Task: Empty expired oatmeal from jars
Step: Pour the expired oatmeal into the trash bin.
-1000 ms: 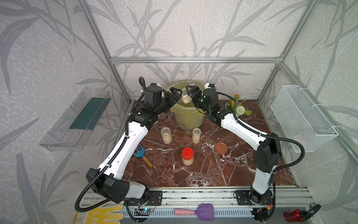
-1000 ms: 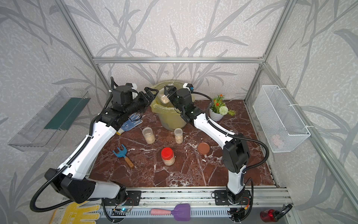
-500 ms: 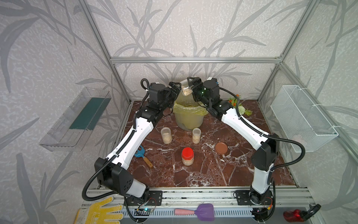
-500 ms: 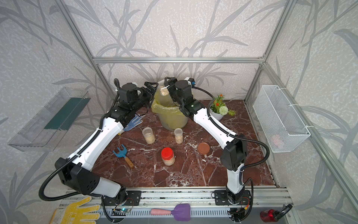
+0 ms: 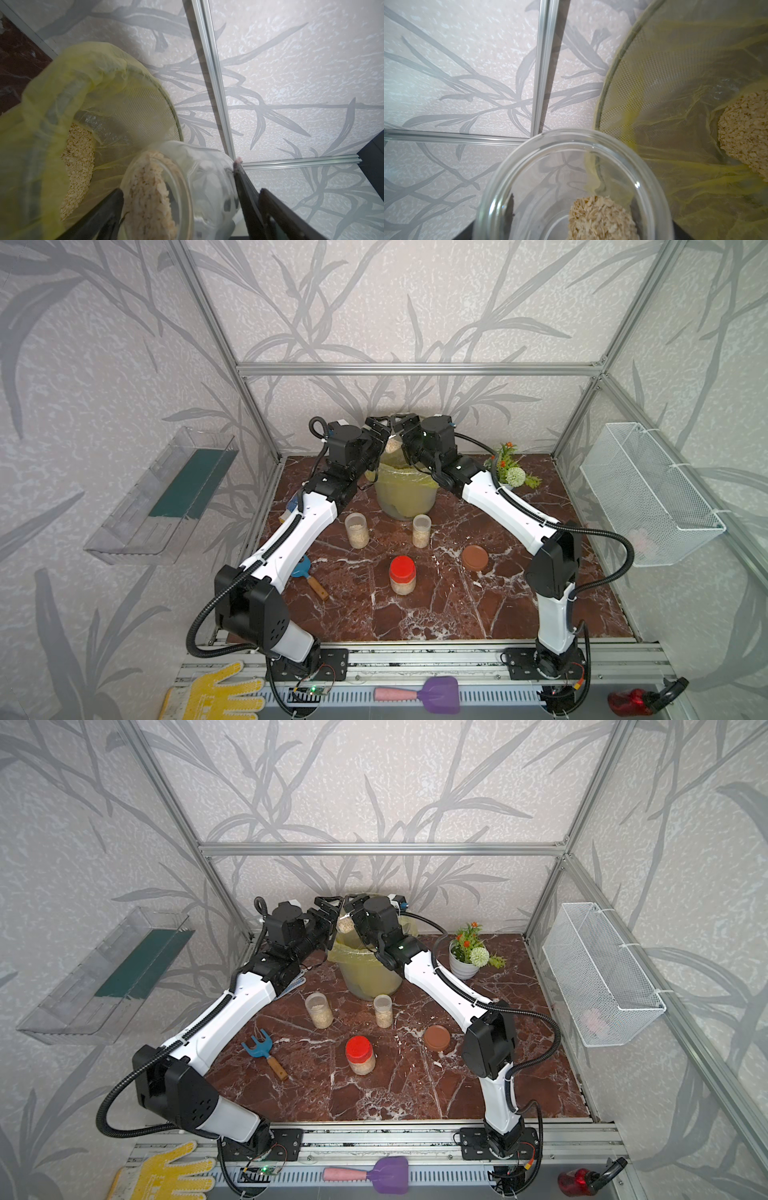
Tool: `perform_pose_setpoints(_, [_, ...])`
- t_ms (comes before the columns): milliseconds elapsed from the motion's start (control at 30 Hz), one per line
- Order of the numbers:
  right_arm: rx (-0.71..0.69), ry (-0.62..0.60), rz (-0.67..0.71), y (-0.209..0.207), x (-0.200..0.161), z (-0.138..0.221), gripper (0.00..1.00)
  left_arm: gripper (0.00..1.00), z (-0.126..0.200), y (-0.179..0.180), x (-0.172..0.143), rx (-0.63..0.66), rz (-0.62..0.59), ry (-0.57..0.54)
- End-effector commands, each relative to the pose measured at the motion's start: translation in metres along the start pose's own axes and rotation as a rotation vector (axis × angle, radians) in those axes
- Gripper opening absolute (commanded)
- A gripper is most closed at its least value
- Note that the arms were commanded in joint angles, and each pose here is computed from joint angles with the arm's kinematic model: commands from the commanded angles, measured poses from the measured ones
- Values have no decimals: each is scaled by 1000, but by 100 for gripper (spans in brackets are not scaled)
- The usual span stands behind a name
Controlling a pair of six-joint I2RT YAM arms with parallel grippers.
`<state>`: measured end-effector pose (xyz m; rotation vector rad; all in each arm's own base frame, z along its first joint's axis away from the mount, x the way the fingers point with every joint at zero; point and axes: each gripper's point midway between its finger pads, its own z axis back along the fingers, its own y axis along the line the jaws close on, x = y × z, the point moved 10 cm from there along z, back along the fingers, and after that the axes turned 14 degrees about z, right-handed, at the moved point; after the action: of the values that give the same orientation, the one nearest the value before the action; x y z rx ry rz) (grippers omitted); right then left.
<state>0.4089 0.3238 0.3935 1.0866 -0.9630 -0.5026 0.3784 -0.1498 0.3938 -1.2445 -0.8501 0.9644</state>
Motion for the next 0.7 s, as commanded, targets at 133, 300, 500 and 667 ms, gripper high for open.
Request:
perform_pose_setpoints(133, [174, -44, -63, 47, 16, 15, 20, 99, -2, -7, -4, -86, 49, -20])
perform_pose_setpoints(300, [178, -28, -89, 47, 11, 13, 20, 99, -7, -7, -4, -133, 72, -34])
perform_pose_setpoints(500, [169, -28, -123, 45, 6, 11, 19, 99, -12, -2, -8, -193, 105, -70])
perform_pose_setpoints(667, [161, -35, -149, 41, 5, 8, 19, 99, -10, -1, -16, -234, 112, -118])
